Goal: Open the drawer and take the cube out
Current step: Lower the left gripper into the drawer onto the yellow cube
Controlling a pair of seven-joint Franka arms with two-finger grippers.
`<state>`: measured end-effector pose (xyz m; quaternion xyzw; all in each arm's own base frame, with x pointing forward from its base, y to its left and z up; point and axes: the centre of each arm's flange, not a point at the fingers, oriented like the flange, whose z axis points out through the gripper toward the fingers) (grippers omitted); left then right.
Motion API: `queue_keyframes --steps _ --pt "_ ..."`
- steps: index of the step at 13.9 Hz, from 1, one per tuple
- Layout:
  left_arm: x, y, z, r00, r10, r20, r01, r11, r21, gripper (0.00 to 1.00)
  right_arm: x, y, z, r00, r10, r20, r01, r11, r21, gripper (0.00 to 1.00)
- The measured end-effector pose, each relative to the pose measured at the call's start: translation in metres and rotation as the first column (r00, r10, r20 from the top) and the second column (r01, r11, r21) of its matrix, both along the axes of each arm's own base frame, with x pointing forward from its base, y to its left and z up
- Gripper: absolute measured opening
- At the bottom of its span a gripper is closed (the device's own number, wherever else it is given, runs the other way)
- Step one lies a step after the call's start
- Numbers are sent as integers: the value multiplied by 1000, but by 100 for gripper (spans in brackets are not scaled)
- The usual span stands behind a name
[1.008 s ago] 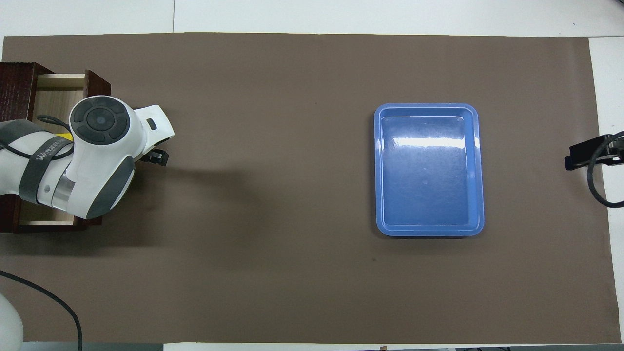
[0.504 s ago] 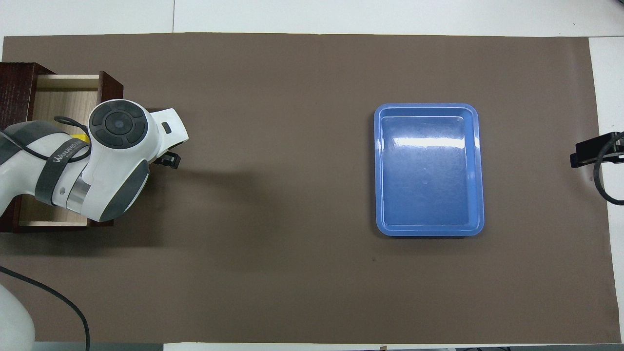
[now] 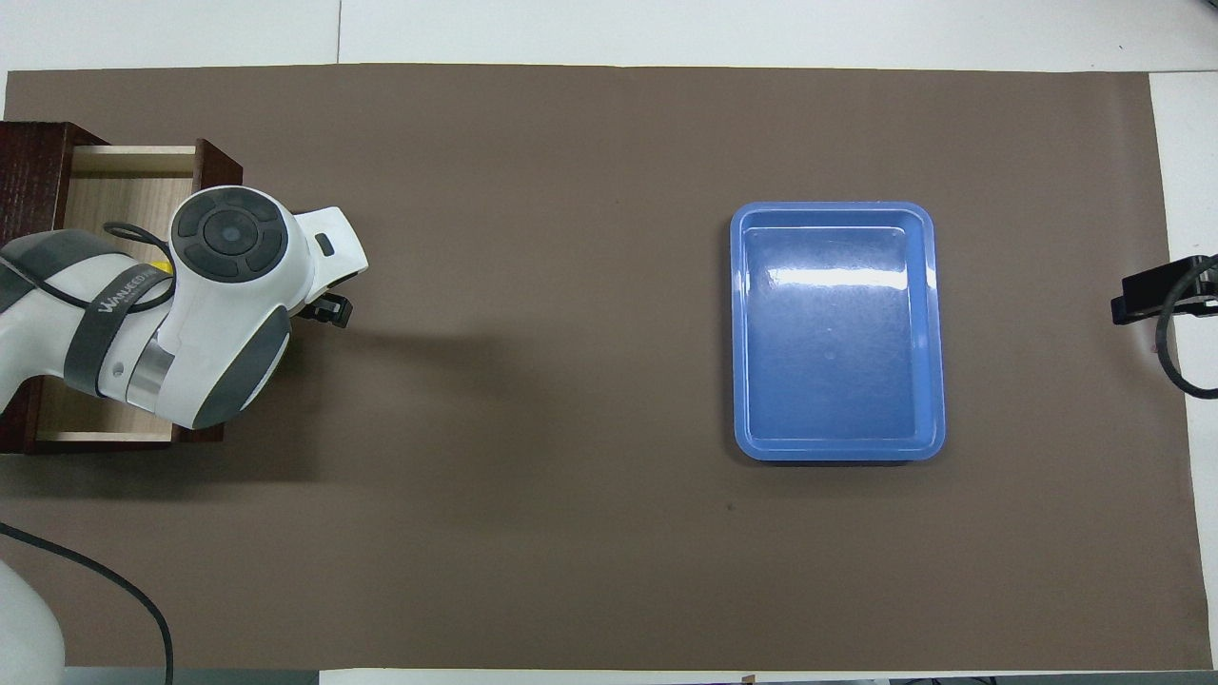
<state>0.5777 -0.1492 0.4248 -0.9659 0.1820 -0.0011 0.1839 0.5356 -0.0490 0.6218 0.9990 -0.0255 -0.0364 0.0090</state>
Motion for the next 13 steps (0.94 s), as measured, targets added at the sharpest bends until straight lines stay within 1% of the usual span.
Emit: queue_keyframes --steps 2,4,5,6,7,8,10,12,13 --pt "6 -2 36 999 32 -7 -32 999 -28 100 0 0 0 1000 0 -1 0 1000 0 100" --pt "11 0 70 996 85 -6 -86 992 -92 100 0 0 -1 1000 0 -2 0 1000 0 100" --pt "13 6 84 991 132 -6 -132 984 -119 100 0 0 -1 1000 0 -2 0 1000 0 100" --pt "16 18 95 978 208 6 -205 968 -143 100 0 0 -1 1000 0 -2 0 1000 0 100" --pt "20 32 105 952 305 22 -296 939 -177 100 0 0 -1 1000 0 -3 0 1000 0 100" --pt "24 46 111 914 404 30 -389 896 -214 100 0 0 -2 1000 0 -4 0 1000 0 100" --pt "29 75 115 809 588 22 -561 782 -271 100 -1 0 -3 1000 0 -7 0 1000 1 100" --pt "32 104 115 680 733 -1 -697 646 -312 100 -1 0 -4 1000 0 -9 0 1000 1 100" --pt "33 120 115 598 802 -6 -759 563 -327 100 -1 0 -4 1000 0 -10 0 1000 1 100"
